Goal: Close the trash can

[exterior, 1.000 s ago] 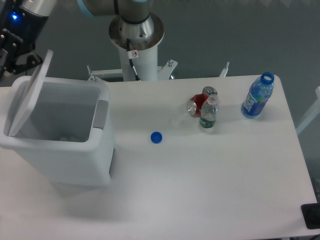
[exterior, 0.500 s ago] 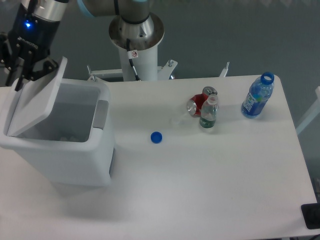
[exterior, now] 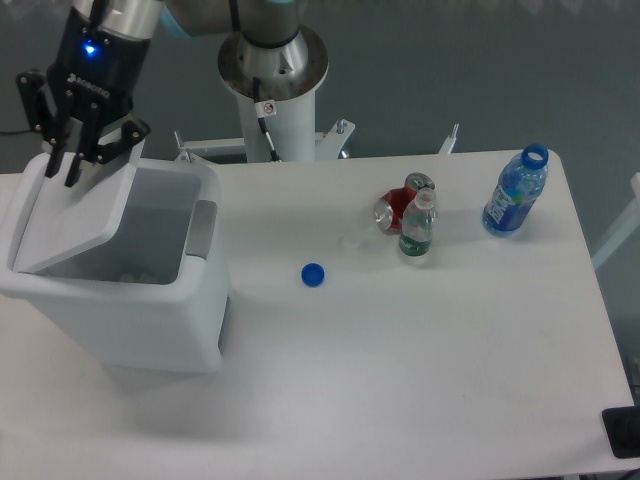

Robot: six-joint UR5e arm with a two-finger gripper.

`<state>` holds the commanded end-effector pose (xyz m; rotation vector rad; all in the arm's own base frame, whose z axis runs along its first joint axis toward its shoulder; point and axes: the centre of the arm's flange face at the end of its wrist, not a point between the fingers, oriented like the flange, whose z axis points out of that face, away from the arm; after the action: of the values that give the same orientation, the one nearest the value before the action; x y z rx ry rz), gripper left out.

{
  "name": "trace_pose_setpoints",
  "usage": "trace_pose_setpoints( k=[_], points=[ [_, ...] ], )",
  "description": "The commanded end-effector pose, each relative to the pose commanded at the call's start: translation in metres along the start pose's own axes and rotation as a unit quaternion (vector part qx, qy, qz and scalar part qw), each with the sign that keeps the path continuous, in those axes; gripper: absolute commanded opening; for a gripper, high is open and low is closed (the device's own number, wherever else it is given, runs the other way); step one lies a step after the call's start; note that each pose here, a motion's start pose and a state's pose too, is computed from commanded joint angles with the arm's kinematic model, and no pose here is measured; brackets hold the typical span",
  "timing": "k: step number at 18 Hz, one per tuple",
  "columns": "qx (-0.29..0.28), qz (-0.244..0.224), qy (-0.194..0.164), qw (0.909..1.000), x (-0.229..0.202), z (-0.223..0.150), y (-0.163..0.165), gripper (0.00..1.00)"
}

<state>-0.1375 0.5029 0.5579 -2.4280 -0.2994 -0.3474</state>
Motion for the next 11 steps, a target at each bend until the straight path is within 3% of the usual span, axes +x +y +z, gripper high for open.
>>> trace_pose_setpoints(
  k=[11],
  points=[
    [-0.019, -0.004, -0.056, 0.9983, -0.015, 0.005, 0.006, 0.28]
  ],
)
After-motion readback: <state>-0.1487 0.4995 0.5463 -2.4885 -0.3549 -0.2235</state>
